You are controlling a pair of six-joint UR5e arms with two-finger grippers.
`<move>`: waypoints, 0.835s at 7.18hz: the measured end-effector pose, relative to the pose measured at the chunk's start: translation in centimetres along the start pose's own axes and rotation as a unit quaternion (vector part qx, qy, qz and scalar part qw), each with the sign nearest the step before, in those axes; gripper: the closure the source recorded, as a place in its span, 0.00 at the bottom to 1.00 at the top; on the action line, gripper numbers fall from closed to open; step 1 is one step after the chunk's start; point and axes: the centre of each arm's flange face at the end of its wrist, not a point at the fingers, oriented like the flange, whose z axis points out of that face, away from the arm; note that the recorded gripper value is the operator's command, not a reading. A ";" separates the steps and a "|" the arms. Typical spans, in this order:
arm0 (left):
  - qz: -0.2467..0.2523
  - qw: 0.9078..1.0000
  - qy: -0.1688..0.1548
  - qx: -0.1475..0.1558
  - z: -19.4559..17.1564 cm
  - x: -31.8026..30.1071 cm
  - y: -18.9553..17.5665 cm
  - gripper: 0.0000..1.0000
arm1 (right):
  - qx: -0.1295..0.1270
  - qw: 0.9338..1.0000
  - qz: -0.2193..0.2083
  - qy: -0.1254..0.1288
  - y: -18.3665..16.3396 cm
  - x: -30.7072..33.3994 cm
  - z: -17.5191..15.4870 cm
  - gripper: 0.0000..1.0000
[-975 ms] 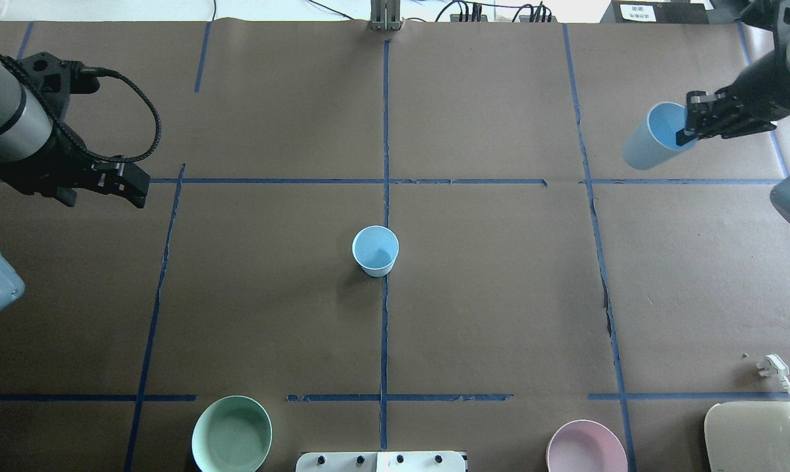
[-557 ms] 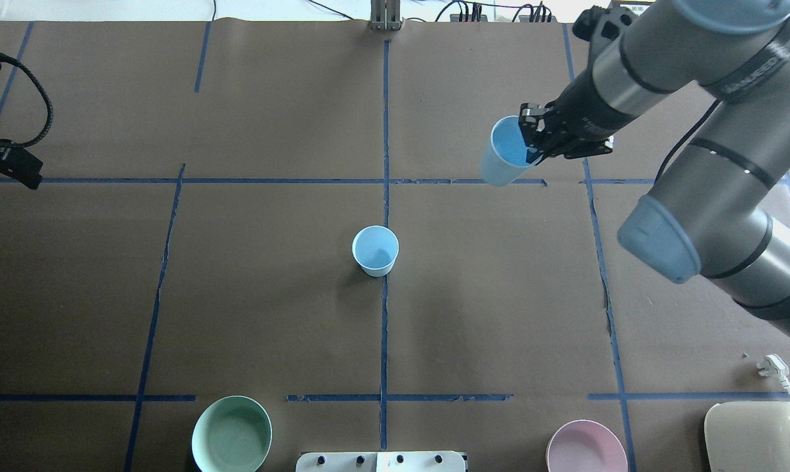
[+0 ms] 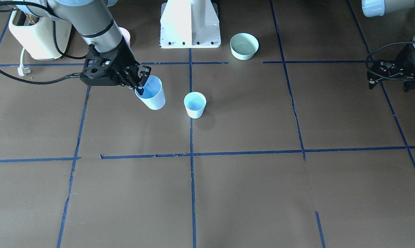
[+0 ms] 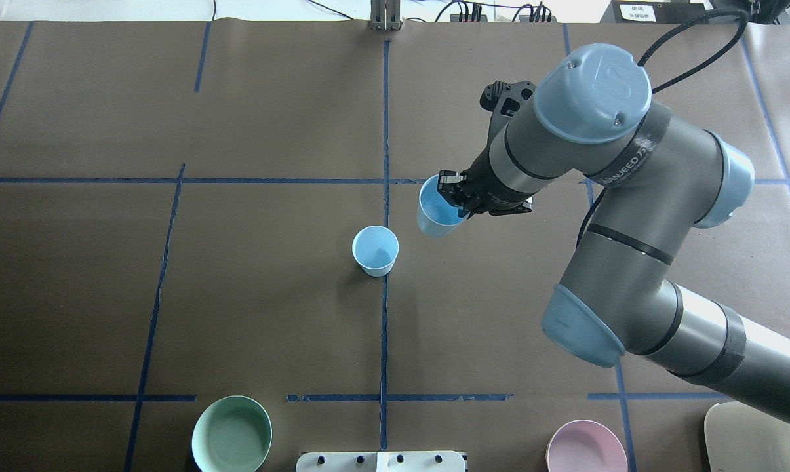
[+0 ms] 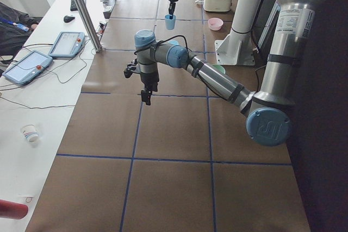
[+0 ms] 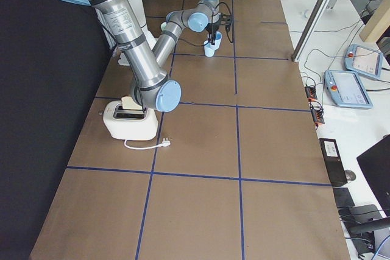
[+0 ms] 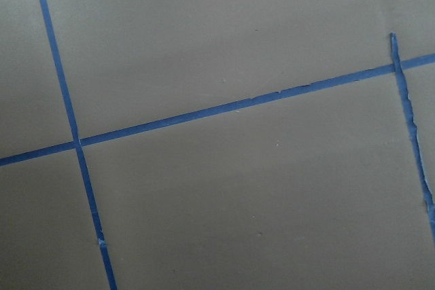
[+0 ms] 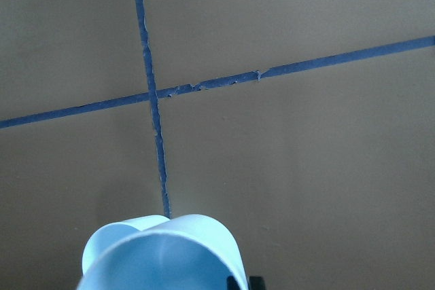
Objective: Stack blue cups with both arms
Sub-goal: 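Carry the held cup with the right gripper over the center cup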
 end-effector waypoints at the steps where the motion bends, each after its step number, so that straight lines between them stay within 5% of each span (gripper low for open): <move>1: 0.000 1.000 0.000 -0.001 0.2 -0.3 0.2 0.00 | -0.001 1.000 -0.003 0.003 0.5 -1.8 0.3 1.00; 6: -0.001 1.000 0.000 -0.002 0.7 -0.9 0.7 0.00 | 0.006 0.999 -0.008 0.031 2.7 -8.0 4.1 1.00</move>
